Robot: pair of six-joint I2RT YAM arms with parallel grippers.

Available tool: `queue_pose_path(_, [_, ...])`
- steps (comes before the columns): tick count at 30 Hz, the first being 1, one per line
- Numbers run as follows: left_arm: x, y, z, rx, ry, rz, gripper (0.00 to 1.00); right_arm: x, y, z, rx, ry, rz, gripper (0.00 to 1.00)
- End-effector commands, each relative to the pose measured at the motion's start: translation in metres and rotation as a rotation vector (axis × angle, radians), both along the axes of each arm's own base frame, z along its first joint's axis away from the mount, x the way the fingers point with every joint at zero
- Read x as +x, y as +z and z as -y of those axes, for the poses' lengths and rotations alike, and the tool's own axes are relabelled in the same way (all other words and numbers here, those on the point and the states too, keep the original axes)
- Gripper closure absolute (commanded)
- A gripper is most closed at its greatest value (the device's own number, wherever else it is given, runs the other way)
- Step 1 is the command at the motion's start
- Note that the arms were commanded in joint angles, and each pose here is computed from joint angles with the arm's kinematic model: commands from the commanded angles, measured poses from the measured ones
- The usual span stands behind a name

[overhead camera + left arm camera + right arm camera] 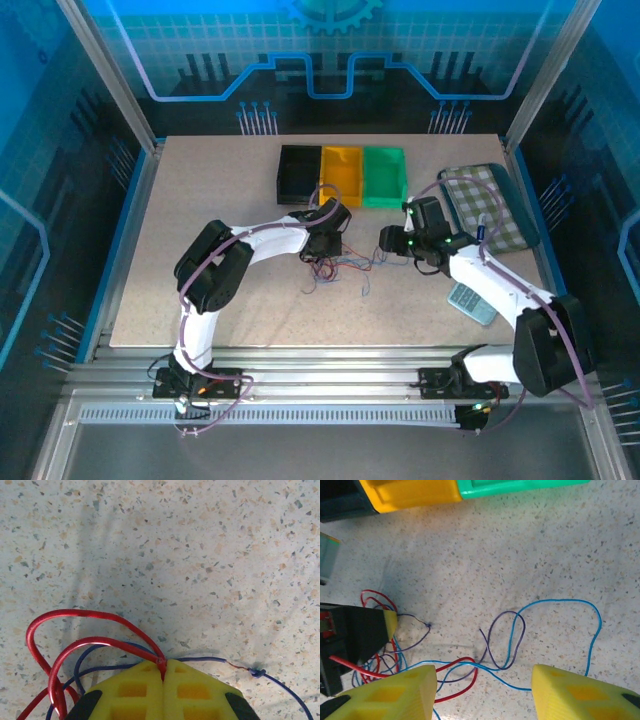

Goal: Untangle the cables

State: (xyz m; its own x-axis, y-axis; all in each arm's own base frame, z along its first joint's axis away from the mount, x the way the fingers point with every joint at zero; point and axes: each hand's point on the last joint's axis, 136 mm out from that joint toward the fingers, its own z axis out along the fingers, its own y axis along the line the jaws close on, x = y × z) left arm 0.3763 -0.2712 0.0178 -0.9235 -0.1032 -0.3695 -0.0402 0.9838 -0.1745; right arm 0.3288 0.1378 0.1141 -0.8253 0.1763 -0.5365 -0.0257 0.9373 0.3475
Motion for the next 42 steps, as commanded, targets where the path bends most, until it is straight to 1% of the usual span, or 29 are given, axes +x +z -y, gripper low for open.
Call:
queue_pose_path(1, [-0.019,-0.024,-0.028,0.106,0.034,-0.096,1.00,-0.004,-0.016,-0.003,0.003,0.020,-0.093,0.48])
queue_pose_path(5, [-0.019,-0.023,-0.028,0.107,0.033,-0.093,1.00,-0.022,-0.035,-0.032,0.039,0.163,-0.164,0.49])
queue_pose_path(9, [-0.019,-0.024,-0.028,0.108,0.031,-0.099,1.00,-0.043,-0.048,-0.056,0.046,0.271,-0.182,0.49])
queue_pose_path(13, [-0.020,-0.025,-0.028,0.110,0.029,-0.103,1.00,-0.052,-0.059,-0.066,0.049,0.290,-0.194,0.51])
queue_pose_path(19, [-0.021,-0.026,-0.029,0.115,0.032,-0.105,1.00,-0.062,-0.086,-0.072,0.018,0.310,-0.257,0.59])
queue_pose_path(21, [-0.021,-0.025,-0.030,0.117,0.034,-0.105,1.00,-0.066,-0.091,-0.070,0.001,0.311,-0.262,0.66])
queue_pose_path(22, [-0.020,-0.025,-0.030,0.117,0.035,-0.105,1.00,-0.066,-0.091,-0.068,-0.004,0.308,-0.260,0.71])
queue_pose_path(24, [-0.020,-0.025,-0.029,0.116,0.033,-0.104,1.00,-0.065,-0.086,-0.065,-0.018,0.309,-0.235,0.88])
queue_pose_path(25, [-0.020,-0.025,-0.030,0.115,0.034,-0.105,1.00,-0.064,-0.081,-0.062,-0.025,0.305,-0.218,0.92])
queue_pose_path(28, [-0.020,-0.027,-0.029,0.116,0.033,-0.112,1.00,-0.053,-0.047,-0.055,-0.057,0.292,-0.120,0.96])
queue_pose_path(32, [-0.021,-0.029,-0.029,0.123,0.036,-0.121,1.00,-0.036,0.024,-0.045,-0.074,0.267,0.046,0.96])
queue_pose_path(33, [-0.020,-0.030,-0.030,0.128,0.037,-0.122,1.00,-0.026,0.055,-0.044,-0.059,0.256,0.115,0.96])
queue_pose_path(36, [-0.020,-0.031,-0.030,0.132,0.035,-0.123,1.00,-0.011,0.120,-0.035,-0.049,0.223,0.255,0.96])
queue_pose_path(42, [-0.022,-0.034,-0.031,0.140,0.032,-0.131,1.00,0.009,0.254,-0.022,-0.068,0.196,0.562,0.95])
